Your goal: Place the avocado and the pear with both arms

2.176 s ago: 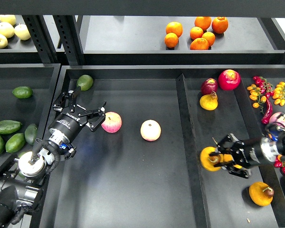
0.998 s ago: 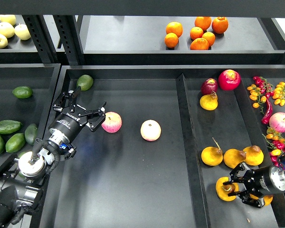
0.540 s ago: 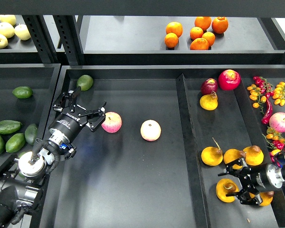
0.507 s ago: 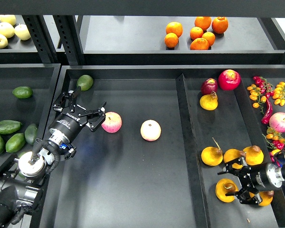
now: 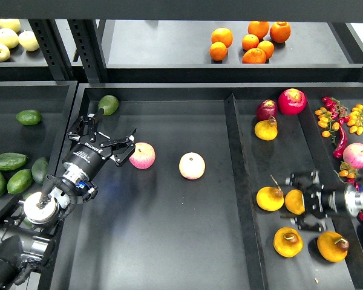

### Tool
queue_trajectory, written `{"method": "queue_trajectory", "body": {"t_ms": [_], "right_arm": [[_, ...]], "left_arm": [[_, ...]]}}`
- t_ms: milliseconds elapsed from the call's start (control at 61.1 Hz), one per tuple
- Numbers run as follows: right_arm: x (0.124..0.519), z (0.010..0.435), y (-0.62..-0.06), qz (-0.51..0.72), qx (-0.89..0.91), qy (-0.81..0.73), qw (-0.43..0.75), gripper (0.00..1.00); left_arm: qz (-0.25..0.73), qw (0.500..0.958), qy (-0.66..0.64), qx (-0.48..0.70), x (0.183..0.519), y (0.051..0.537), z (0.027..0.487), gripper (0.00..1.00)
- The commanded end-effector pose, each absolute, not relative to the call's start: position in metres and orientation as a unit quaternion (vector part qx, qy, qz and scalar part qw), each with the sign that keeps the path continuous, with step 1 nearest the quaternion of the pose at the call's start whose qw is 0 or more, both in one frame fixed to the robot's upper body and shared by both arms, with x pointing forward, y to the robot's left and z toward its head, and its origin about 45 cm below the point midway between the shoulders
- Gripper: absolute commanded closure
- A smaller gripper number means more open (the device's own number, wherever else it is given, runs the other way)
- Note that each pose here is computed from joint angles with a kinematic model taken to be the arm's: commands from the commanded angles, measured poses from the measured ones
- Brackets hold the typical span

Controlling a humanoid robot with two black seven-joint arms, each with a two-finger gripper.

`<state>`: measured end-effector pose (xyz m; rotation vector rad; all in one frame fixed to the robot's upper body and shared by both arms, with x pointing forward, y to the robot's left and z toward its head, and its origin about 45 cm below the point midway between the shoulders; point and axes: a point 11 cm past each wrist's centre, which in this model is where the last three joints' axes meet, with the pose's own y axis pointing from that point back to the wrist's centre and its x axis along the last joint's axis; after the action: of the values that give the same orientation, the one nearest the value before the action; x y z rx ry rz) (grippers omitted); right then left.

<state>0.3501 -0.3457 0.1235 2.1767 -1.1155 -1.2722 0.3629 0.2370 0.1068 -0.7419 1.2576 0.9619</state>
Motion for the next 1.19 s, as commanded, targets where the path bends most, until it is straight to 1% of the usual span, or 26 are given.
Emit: {"method": "queue_trajectory", "body": {"t_ms": [0,262,393,425,605,703,900,998,1178], "right_arm": [[0.366,0.138,-0.349,-0.448,0.778,-0.415,0.145,0.17],[0.391,0.147,-0.330,-0.458,0.780,-0.425,0.046,0.17],[0.403,0.149,-0.305,-0.472,0.778,-0.414,-0.017,0.18],[0.407,0.145,-0.291,-0.483,0.773,-0.409,-0.043,0.18],[0.406,0.127,-0.268,-0.488,0.770,-0.409,-0.041,0.17],[0.411,0.126,-0.259,-0.471,0.766,-0.428,-0.087,0.13],[0.410,0.119,-0.237,-0.481,0.747,-0.432,-0.153,0.07],[0.413,0.119,-0.228,-0.480,0.734,-0.441,-0.190,0.01],[0.412,0.108,-0.205,-0.502,0.710,-0.442,-0.221,0.01]], "left_arm": [[0.420,0.644,0.549,-0.329,0.364,0.236,0.110,0.01],[0.418,0.645,0.548,-0.330,0.365,0.236,0.112,0.01],[0.417,0.646,0.546,-0.333,0.365,0.236,0.114,0.01],[0.418,0.646,0.545,-0.333,0.365,0.236,0.114,0.01],[0.418,0.646,0.545,-0.333,0.365,0.236,0.114,0.01],[0.417,0.646,0.545,-0.334,0.366,0.236,0.115,0.01],[0.418,0.646,0.544,-0.335,0.366,0.236,0.115,0.01],[0.418,0.646,0.544,-0.335,0.366,0.236,0.115,0.01],[0.417,0.647,0.544,-0.334,0.366,0.236,0.115,0.01]]}}
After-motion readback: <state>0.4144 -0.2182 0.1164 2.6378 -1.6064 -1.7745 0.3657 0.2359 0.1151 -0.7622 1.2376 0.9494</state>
